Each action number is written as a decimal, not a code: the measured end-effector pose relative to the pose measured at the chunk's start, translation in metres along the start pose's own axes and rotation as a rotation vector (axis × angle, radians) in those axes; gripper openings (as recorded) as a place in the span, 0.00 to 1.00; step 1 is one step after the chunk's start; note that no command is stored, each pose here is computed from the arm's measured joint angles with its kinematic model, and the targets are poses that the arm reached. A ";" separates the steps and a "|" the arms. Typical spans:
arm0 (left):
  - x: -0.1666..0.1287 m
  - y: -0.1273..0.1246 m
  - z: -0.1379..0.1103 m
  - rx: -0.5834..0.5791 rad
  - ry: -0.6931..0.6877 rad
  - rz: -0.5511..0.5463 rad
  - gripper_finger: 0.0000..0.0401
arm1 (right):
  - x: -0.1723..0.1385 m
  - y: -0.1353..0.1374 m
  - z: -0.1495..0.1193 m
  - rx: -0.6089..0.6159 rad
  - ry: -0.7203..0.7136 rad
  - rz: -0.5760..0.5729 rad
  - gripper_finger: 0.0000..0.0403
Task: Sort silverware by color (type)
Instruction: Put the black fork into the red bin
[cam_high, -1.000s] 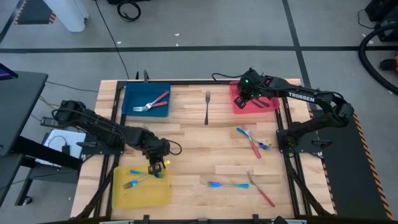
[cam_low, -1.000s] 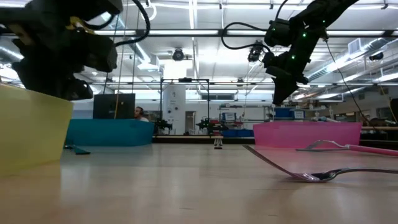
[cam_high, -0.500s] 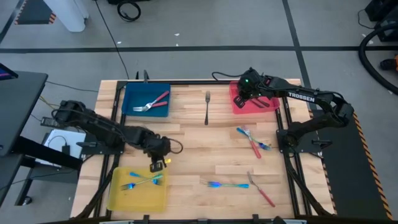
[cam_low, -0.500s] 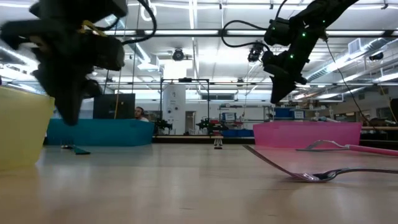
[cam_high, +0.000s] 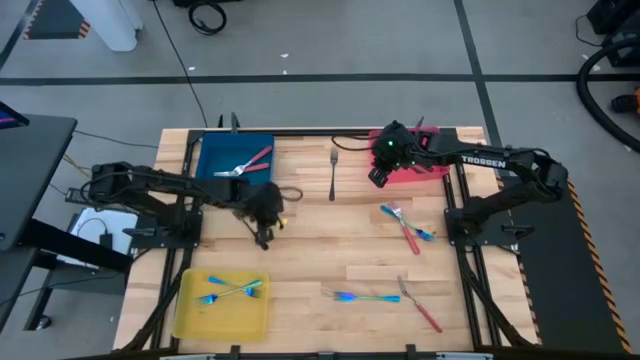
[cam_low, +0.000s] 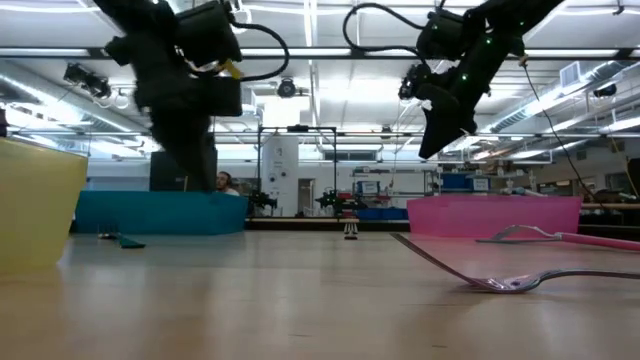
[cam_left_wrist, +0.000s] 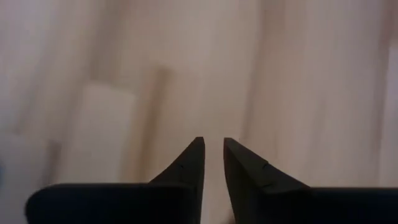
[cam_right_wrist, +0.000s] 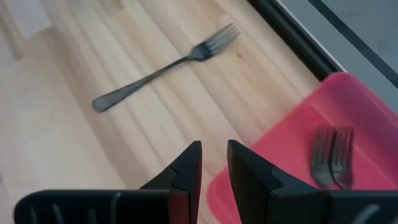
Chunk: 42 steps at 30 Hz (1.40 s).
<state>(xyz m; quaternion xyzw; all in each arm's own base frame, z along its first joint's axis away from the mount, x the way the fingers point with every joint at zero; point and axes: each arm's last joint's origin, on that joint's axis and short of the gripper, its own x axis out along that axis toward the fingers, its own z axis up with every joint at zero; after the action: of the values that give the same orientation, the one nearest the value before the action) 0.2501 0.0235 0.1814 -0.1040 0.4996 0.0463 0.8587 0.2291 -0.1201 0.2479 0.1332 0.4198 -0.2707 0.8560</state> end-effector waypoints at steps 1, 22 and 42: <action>0.000 0.004 0.003 -0.015 -0.027 0.005 0.16 | 0.000 0.002 0.000 -0.004 -0.006 0.006 0.21; -0.031 0.058 0.072 -0.348 -0.851 0.123 0.26 | -0.002 0.013 0.005 0.033 -0.089 -0.108 0.21; 0.045 0.116 0.169 -0.510 -0.445 0.075 0.26 | -0.003 0.009 0.009 0.136 -0.163 -0.242 0.21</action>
<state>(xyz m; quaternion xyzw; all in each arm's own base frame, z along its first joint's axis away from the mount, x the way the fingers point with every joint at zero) 0.3947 0.1736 0.2080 -0.2842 0.2758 0.2230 0.8908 0.2386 -0.1158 0.2561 0.1169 0.3425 -0.4096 0.8374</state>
